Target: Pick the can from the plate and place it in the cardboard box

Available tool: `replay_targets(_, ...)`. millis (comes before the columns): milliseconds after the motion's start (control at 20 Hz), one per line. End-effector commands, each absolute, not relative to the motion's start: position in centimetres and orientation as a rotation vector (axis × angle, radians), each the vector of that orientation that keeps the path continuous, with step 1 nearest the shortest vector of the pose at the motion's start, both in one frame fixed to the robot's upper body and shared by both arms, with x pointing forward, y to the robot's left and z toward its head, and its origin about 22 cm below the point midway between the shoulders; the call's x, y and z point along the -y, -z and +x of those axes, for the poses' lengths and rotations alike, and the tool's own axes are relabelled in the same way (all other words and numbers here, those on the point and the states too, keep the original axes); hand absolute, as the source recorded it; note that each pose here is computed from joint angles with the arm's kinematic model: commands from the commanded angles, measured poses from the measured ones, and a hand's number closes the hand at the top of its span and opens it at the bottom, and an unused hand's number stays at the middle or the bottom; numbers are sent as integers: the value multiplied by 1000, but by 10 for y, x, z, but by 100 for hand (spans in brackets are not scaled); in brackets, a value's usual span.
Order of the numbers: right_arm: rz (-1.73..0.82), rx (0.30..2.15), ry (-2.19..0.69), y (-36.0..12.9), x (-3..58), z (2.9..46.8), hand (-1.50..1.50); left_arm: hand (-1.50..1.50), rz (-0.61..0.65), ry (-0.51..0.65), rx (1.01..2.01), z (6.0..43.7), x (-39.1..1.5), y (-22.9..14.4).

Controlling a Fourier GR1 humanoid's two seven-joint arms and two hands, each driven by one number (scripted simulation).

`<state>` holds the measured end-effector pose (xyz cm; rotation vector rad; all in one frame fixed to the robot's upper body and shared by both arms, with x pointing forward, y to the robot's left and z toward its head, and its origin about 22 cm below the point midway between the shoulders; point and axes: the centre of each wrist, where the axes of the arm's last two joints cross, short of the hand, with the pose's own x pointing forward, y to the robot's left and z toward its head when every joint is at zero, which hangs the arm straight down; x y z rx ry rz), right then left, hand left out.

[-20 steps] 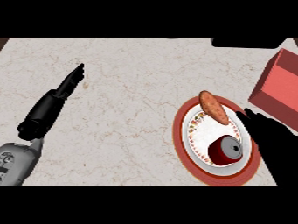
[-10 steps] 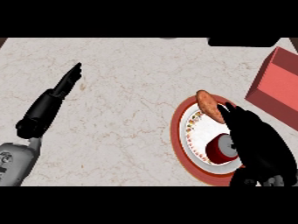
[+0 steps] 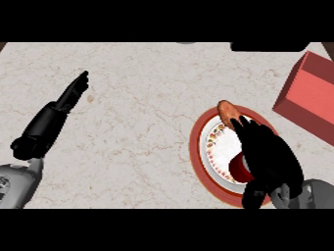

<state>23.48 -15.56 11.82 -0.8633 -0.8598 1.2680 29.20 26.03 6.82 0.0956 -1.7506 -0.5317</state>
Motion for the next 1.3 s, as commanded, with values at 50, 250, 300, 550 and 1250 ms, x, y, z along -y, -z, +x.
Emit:
replay_targets(50,-982,677,-1217,-100,144,233,-150,0,104,526,1761,301,-278,-69)
replay_targets(250,-1003,644,-1210,-89,160,232,-150,0,91,532,1736,287,-268,-69)
replay_targets(300,-1003,645,-1209,-100,152,238,-150,0,95,518,1743,296,-272,-68)
replay_targets(550,-955,668,-1168,-74,156,234,-150,0,88,533,1751,288,-272,-73)
replay_targets(1250,-995,1002,-1382,-64,162,234,150,0,99,513,1741,301,-279,-71)
